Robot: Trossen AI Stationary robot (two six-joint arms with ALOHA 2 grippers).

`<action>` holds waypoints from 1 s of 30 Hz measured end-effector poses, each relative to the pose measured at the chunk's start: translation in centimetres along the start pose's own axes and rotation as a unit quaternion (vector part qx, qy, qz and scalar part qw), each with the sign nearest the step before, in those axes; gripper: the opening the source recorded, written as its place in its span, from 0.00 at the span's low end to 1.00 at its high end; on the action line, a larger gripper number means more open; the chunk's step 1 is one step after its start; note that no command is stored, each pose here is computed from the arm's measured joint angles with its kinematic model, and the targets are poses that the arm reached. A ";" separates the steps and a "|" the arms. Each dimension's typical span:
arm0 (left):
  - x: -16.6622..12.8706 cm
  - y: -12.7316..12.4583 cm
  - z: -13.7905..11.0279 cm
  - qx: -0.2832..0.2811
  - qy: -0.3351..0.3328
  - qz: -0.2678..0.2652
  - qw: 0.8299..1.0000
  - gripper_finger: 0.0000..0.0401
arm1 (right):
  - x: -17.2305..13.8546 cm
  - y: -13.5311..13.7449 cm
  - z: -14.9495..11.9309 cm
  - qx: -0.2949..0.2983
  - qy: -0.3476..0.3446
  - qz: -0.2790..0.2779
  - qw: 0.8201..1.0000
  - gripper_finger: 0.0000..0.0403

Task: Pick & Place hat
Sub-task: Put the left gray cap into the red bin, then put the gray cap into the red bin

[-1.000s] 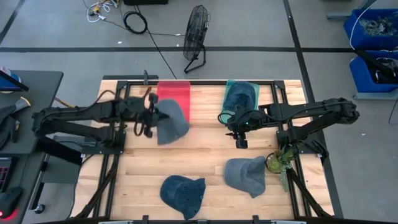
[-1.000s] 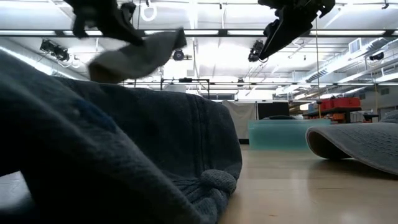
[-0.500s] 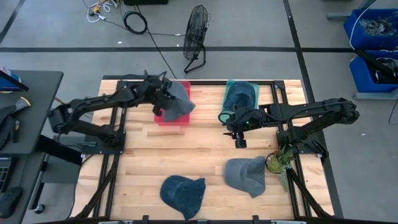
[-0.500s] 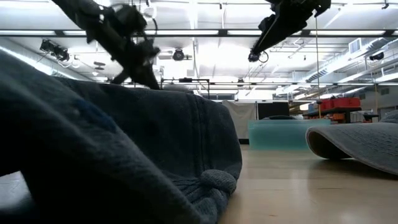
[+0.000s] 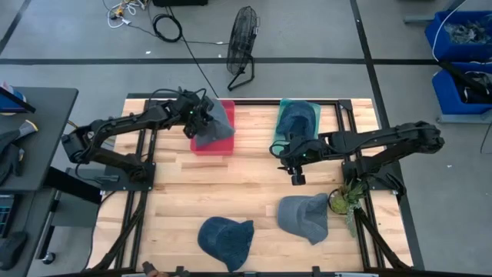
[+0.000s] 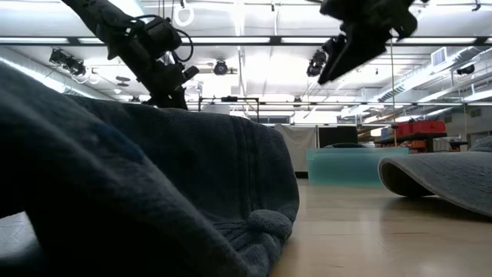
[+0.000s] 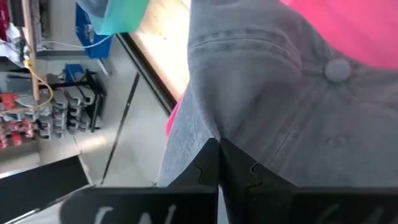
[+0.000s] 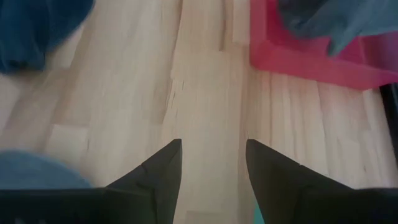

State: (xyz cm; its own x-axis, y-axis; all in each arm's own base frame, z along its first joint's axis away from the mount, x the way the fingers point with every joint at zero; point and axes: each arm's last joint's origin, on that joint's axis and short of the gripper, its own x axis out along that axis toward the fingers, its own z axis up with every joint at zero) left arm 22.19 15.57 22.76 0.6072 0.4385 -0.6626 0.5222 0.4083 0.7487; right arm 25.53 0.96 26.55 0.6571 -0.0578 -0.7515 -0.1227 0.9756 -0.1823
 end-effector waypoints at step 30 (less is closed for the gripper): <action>0.4 -0.9 -0.1 -0.315 0.013 -0.043 0.948 0.17 | 1.3 0.3 -0.7 0.088 -0.032 -0.002 0.996 0.45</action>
State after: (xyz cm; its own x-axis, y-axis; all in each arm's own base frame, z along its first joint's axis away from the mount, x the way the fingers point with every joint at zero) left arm 21.96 15.44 21.80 0.5594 0.3982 -0.7269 0.1027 0.8370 0.5375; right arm 25.79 0.97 25.06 0.7043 -0.0541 -0.7078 0.0089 0.9977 -0.0674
